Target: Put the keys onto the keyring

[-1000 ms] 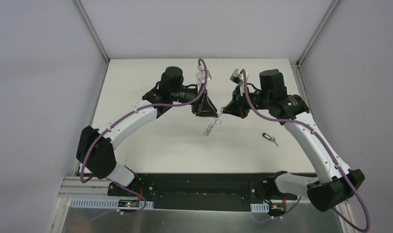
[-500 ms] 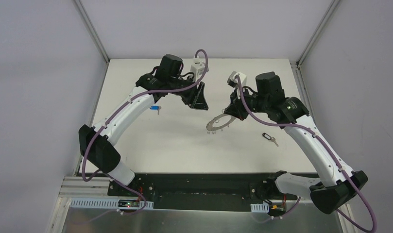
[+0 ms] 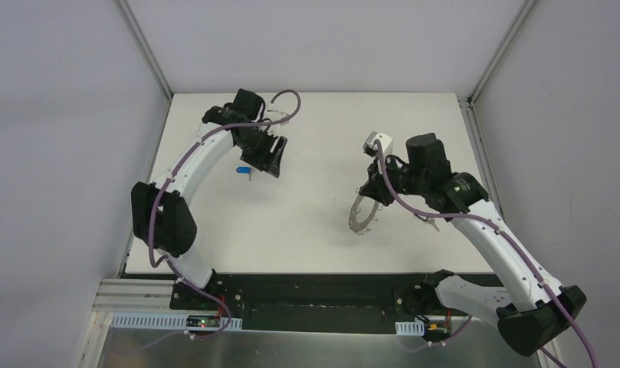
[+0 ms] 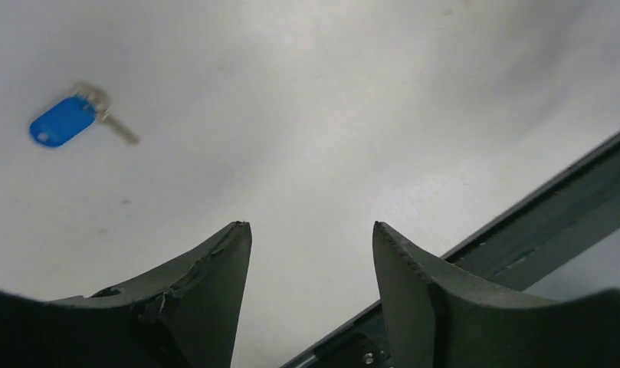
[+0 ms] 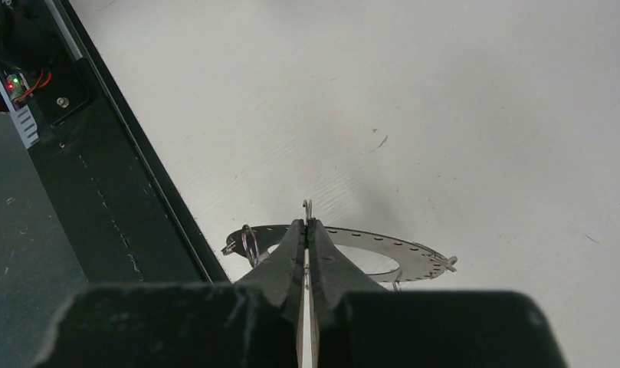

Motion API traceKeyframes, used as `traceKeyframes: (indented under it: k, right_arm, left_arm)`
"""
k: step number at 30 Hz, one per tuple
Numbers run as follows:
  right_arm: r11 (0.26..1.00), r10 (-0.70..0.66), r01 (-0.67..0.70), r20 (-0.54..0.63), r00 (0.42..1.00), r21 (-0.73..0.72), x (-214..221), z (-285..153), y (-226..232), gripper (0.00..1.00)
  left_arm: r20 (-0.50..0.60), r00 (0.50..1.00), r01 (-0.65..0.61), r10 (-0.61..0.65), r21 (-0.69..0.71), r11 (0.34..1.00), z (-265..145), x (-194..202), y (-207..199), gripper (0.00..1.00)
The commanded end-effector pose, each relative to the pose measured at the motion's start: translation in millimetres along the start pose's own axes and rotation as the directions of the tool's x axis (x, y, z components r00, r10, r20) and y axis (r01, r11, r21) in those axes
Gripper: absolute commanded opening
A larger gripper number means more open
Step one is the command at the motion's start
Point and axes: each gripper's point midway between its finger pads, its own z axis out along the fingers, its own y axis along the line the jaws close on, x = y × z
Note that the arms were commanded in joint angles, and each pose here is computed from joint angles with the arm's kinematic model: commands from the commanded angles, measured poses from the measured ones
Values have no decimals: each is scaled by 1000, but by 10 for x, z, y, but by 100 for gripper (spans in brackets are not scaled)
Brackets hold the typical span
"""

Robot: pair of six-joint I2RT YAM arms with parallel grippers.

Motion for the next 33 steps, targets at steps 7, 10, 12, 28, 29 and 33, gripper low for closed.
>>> traceKeyframes:
  k: [7, 10, 12, 28, 29, 33]
  right_arm:
    - [999, -10, 12, 45, 999, -51, -74, 102, -13, 0]
    - [998, 3, -1, 32, 999, -61, -45, 128, -17, 0]
    - [998, 7, -5, 26, 1000, -62, -28, 142, -23, 0]
    - [996, 41, -39, 22, 999, -76, 47, 125, -55, 0]
    - [996, 41, -39, 23, 999, -79, 45, 121, -48, 0]
    - [996, 45, -43, 27, 999, -78, 60, 111, -59, 0]
  left_arm:
    - [-253, 920, 208, -299, -330, 921, 453, 413, 1144, 61]
    - [-247, 912, 214, -327, -393, 894, 582, 381, 1340, 59]
    - [-230, 908, 233, -350, -418, 878, 631, 345, 1458, 58]
    - [-144, 797, 475, -587, -451, 756, 774, 313, 1806, 55]
    - [-148, 797, 478, -586, -439, 761, 776, 314, 1775, 54]
    - [-68, 837, 480, -543, -384, 789, 756, 247, 1705, 54]
